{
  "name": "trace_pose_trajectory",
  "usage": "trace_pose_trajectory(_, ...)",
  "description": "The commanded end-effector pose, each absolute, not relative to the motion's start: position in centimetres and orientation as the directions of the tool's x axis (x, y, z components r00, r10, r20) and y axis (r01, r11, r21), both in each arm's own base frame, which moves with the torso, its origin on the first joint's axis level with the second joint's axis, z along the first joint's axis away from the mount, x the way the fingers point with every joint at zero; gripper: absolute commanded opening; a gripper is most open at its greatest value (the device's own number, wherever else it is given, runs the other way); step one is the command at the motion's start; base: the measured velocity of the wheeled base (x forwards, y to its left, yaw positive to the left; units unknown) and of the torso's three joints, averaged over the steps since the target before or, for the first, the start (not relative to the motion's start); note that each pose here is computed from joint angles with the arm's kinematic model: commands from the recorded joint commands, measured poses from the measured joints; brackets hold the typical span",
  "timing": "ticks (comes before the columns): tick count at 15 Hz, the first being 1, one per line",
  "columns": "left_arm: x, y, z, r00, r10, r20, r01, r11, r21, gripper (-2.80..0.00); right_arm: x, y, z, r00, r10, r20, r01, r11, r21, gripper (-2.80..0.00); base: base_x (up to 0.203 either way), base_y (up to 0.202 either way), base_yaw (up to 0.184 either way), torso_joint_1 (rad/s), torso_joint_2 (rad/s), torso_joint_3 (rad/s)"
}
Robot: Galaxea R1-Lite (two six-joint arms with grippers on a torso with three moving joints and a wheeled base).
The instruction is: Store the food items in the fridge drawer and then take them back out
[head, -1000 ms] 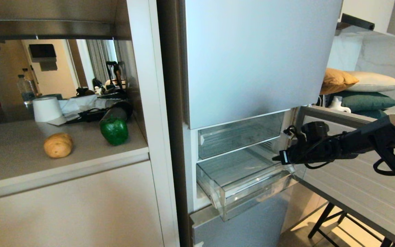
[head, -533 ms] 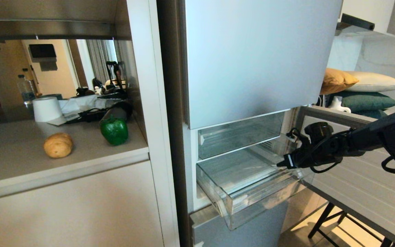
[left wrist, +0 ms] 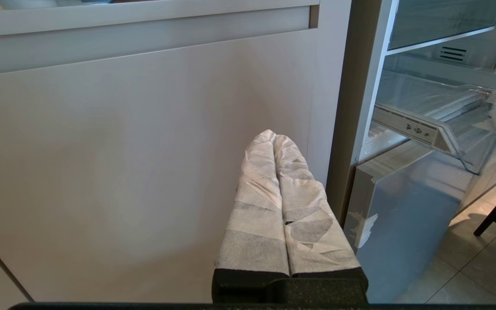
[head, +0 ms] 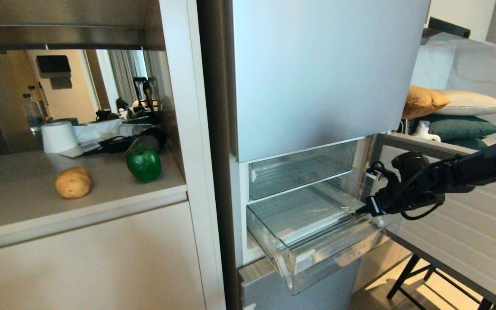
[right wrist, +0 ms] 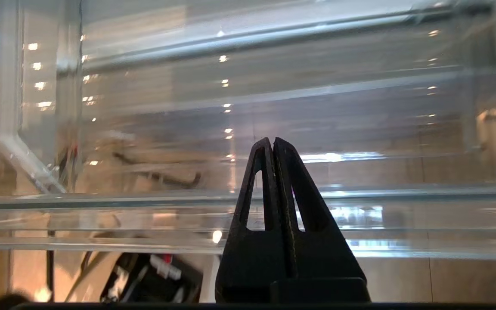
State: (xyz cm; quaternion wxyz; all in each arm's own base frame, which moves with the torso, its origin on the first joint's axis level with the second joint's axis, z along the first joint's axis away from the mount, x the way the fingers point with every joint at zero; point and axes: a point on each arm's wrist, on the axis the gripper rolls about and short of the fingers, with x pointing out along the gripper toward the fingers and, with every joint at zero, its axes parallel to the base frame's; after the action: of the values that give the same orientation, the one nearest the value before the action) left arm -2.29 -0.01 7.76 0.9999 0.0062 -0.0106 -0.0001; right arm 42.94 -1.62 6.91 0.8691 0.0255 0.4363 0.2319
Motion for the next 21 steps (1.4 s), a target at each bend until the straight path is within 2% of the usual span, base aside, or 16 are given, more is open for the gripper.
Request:
trace_pose_trajectory(1,-2.2,0.0,7.5,1.000,0.000,0.011,0.000,1.000,0.012,-2.80,42.5,-1.9,7.6,0.513,0.423,-0.747,-0.383,0.892,0.242,-2.80,0.000,0.000,0.000,0.000,0.00,0.000)
trace_pose_trajectory(15,-2.2,0.0,7.5,1.000,0.000,0.012,0.000,1.000,0.012,-2.80,38.3,-2.4,8.1,0.432,0.419,-0.798,-0.348,0.894,0.281,-2.80,0.000,0.000,0.000,0.000,0.00,0.000)
trace_pose_trajectory(21,-2.2,0.0,7.5,1.000,0.000,0.011,0.000,1.000,0.012,-2.80,41.0,-2.7,8.1,0.492,0.411,-0.768,-0.358,0.899,0.252,-2.80,0.000,0.000,0.000,0.000,0.00,0.000)
